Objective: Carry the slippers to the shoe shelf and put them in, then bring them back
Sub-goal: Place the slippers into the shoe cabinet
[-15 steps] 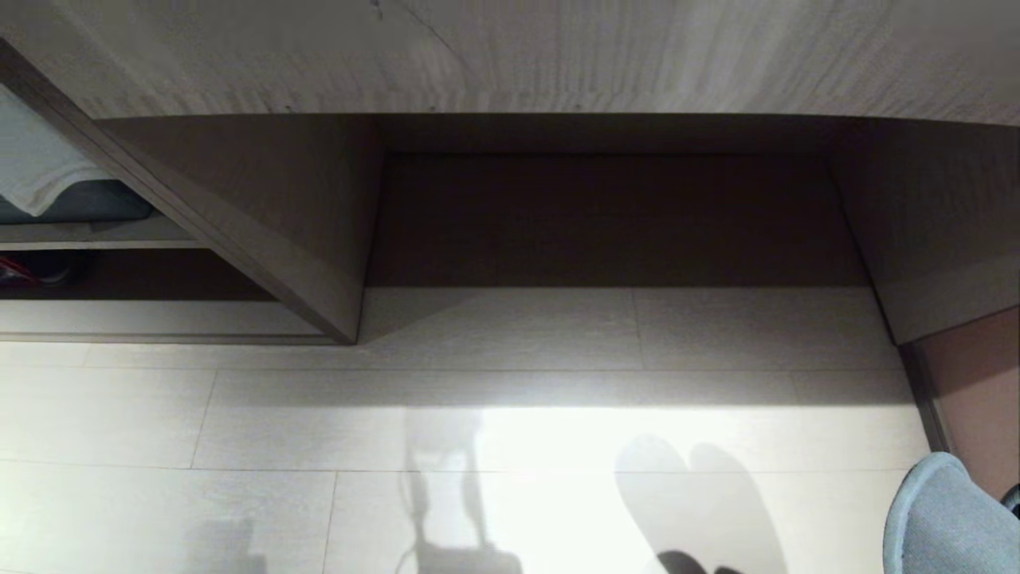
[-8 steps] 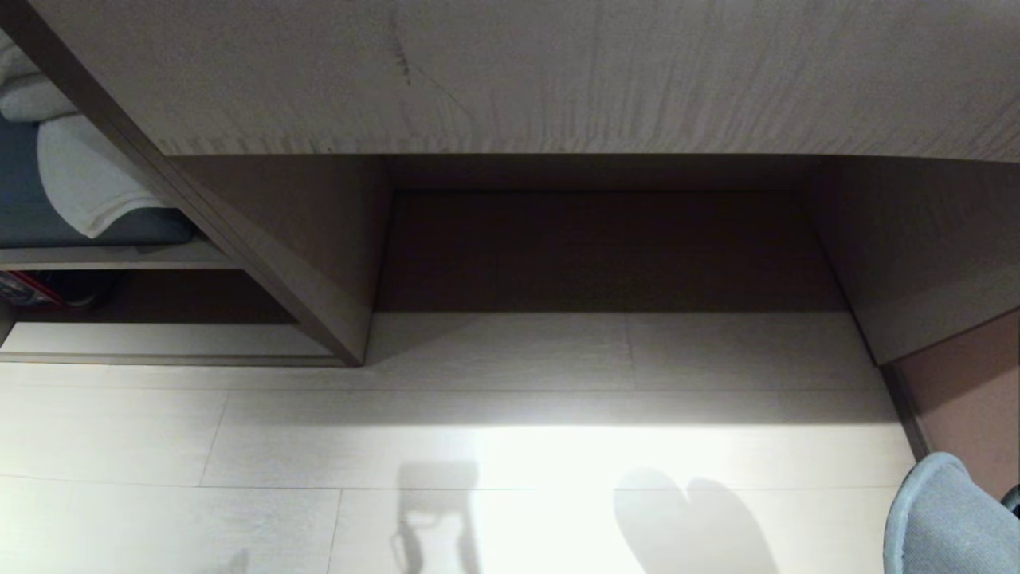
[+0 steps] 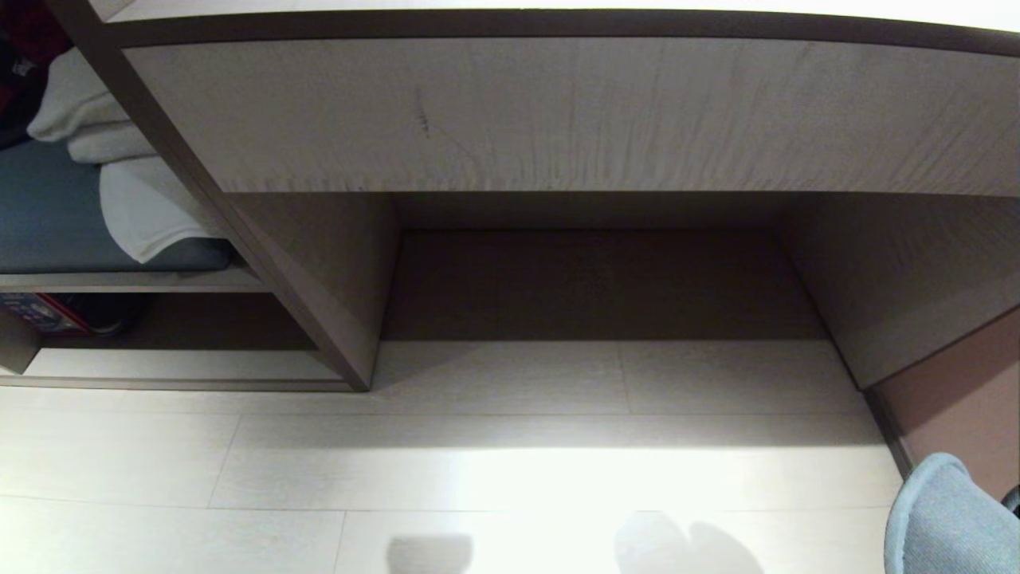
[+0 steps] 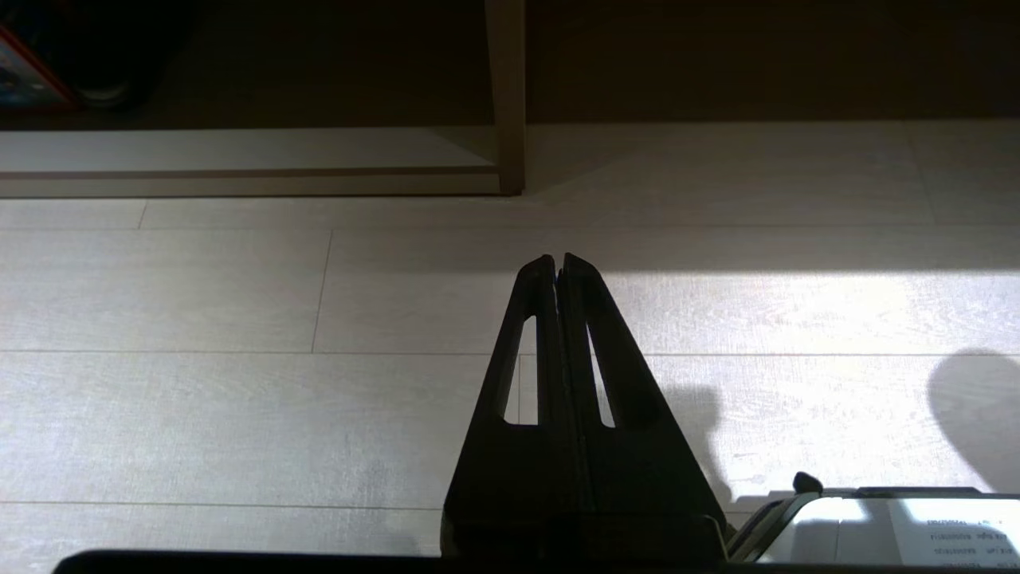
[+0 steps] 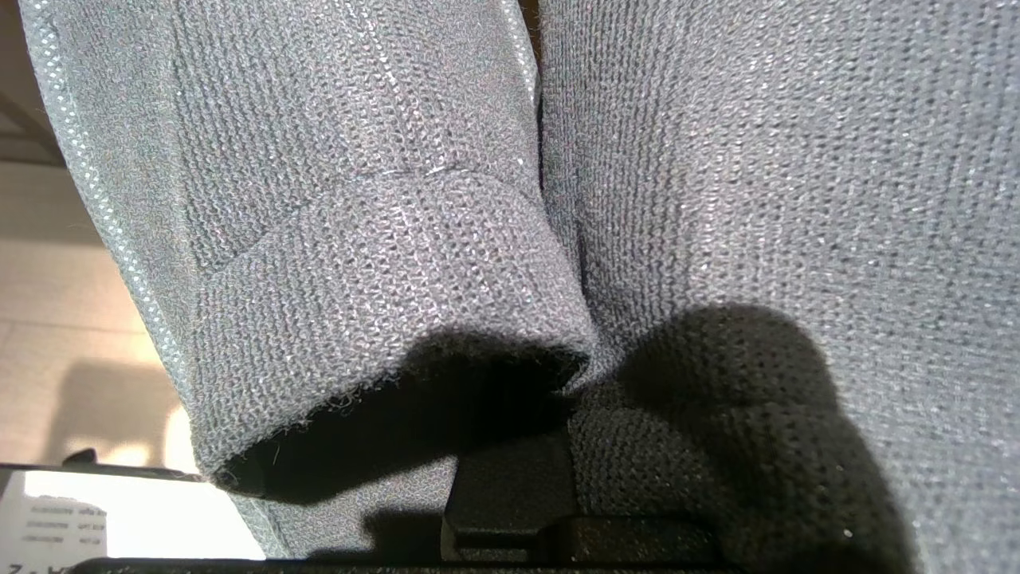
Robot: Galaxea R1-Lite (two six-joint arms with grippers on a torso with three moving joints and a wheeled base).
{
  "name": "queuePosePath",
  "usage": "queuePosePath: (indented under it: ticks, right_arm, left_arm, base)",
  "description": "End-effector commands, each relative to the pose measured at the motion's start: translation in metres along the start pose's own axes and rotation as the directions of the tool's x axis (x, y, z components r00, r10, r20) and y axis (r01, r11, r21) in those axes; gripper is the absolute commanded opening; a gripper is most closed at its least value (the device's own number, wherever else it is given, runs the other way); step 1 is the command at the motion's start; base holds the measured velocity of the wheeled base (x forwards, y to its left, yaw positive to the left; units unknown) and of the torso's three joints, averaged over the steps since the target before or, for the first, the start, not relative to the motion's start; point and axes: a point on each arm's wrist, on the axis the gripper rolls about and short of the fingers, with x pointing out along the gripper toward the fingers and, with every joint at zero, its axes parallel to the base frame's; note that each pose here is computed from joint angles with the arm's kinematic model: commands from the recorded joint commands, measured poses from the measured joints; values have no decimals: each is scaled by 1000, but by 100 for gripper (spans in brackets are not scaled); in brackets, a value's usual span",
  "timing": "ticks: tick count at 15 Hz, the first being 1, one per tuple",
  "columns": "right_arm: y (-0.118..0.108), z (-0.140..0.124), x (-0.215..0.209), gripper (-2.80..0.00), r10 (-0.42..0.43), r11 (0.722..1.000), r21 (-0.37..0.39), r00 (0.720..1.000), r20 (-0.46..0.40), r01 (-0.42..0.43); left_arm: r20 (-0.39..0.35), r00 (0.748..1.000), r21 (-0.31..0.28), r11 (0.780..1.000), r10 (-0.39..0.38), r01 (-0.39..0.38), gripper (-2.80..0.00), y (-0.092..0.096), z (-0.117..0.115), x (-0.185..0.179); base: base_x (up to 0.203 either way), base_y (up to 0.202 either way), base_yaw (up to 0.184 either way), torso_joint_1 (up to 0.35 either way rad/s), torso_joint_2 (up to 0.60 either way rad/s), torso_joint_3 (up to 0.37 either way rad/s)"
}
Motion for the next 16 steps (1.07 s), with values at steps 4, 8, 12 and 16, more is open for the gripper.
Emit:
queuePosePath:
  ticks: [4,8,12,16]
  right_arm:
    - [0,0,0,-280,1,1000,-1,1000,-1,-1]
    - [0,0,0,-280,1,1000,1,1000,0,-1]
    - [0,0,0,-280,1,1000,-1,1000,0,-1]
    - [0,0,0,-280,1,1000,-1,1000,-1,-1]
  left_arm:
    - [-1,1000,0,1000,0,0,-280,0,0,0]
    - [-1,1000,-1,1000,0,0,-280,0,0,0]
    - [-1,1000,-1,1000,0,0,-280,0,0,0]
    - [-1,1000,-1,1000,0,0,-280,0,0,0]
  base:
    - [0,0,0,2,0,203]
    - [0,0,0,5,3,205]
    - [0,0,0,3,2,205]
    - [0,0,0,1,3,204]
